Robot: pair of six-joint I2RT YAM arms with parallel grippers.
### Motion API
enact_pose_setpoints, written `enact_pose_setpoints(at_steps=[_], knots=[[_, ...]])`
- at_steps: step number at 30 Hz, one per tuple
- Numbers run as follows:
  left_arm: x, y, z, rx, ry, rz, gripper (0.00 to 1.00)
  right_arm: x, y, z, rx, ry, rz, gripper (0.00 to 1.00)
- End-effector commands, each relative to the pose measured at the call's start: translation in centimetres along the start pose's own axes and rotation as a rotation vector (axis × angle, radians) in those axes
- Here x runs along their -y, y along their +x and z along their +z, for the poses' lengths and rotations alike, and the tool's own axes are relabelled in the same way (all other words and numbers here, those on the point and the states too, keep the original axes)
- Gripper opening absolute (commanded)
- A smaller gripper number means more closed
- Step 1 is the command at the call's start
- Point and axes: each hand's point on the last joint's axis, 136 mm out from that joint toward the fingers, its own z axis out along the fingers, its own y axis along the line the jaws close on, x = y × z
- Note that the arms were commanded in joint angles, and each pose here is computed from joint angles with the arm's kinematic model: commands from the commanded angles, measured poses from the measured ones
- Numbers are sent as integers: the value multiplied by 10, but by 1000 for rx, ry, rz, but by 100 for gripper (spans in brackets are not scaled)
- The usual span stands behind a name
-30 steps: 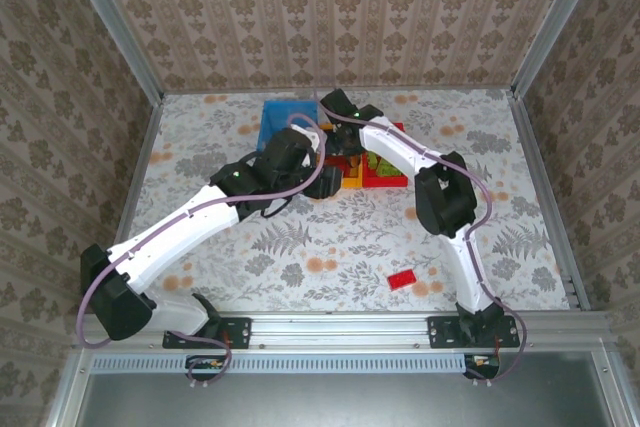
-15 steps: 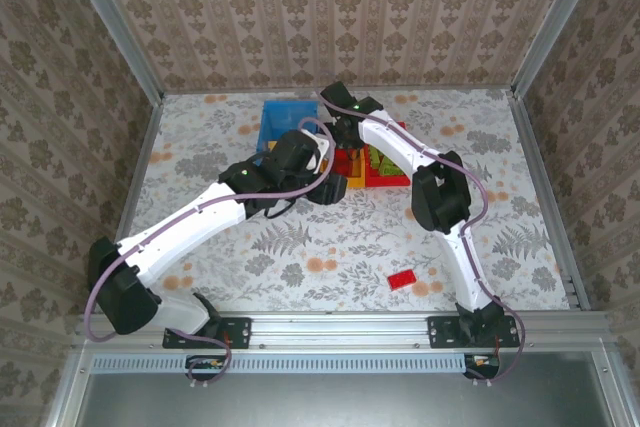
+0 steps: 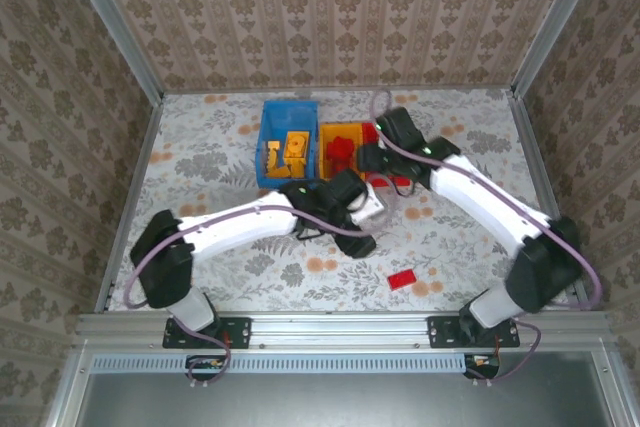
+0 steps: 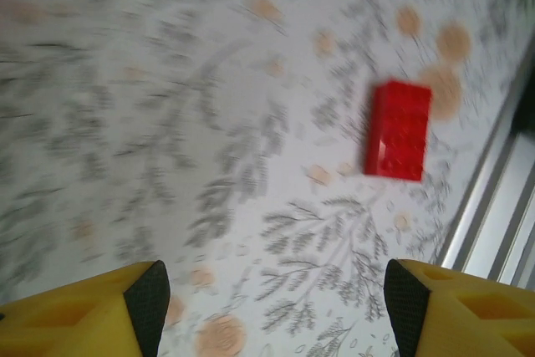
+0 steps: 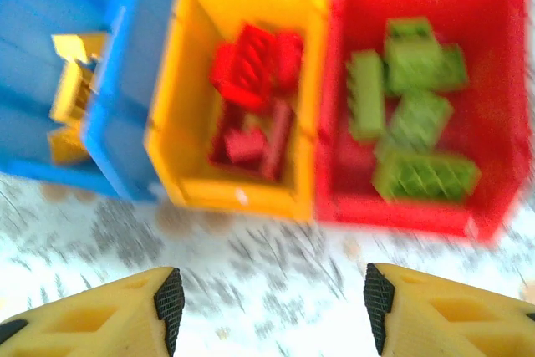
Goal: Sort the legos into containers by color
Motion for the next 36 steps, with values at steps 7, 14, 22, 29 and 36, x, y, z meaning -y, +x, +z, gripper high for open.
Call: enact_pose_setpoints(at_steps=[7, 14, 22, 29, 36], knots=[[72, -14, 64, -49, 16, 367, 74, 103, 128, -68, -73, 121, 332, 68], [78, -9, 109, -135, 17, 385, 75, 130, 164, -97, -113, 179, 478, 71], [77, -5, 135, -193, 23, 367, 65, 130, 180, -100, -207, 175, 593, 67], [68, -4, 149, -240, -30, 316, 35, 119, 172, -98, -206, 105, 582, 66], [20, -18, 118, -149, -177, 137, 22, 91, 166, -100, -287, -33, 512, 64]])
